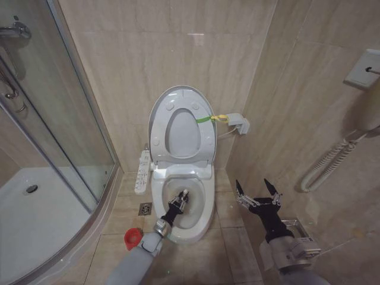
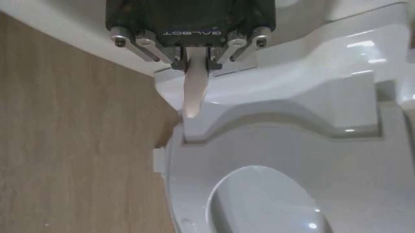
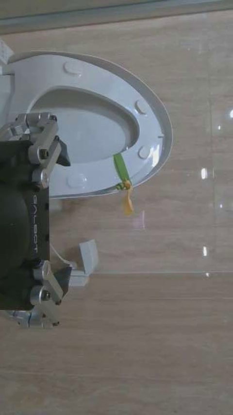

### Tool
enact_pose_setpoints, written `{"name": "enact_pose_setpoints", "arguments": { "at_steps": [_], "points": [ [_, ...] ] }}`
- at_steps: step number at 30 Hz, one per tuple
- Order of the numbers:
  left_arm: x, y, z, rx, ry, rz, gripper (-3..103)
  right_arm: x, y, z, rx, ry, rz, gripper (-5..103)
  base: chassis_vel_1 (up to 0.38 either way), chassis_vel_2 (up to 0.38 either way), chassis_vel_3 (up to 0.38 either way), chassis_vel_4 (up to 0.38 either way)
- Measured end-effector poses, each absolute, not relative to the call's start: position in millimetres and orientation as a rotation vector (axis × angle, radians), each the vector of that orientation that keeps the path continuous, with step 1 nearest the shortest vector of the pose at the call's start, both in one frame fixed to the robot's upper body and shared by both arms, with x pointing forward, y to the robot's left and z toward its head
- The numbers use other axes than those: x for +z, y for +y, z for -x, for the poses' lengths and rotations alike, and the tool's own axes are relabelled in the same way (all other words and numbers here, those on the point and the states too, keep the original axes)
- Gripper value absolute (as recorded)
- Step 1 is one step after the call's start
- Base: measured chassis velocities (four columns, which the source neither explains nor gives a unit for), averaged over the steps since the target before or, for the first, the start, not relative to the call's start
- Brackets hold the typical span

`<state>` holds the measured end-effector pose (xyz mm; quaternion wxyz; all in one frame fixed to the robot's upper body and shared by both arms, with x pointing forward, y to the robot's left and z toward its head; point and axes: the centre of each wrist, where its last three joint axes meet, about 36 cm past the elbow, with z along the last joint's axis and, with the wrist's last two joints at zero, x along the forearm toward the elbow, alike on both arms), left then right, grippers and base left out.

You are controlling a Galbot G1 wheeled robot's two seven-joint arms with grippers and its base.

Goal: Open the toilet lid, clean the toilet bowl with a toilet brush, close the toilet lid, and flush.

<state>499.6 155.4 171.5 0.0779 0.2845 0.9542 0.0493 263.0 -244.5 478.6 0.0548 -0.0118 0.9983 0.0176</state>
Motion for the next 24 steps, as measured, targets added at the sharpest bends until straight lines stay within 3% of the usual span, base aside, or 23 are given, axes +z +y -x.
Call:
{"name": "enact_pose_setpoints", "arguments": {
  "at_steps": [14,24],
  "points": [
    [199.0,120.6,-469.3,0.064,2.758,-0.962,20,478.6,-244.5,-263.0,0.053,3.031,0.036,100,0.0,0.0,0.0,0.0],
    [175.2,147.9,-488.0,0.147,2.827,-0.874,20,478.6,-244.5,-263.0,0.053,3.031,0.036,100,0.0,0.0,0.0,0.0]
  ]
}}
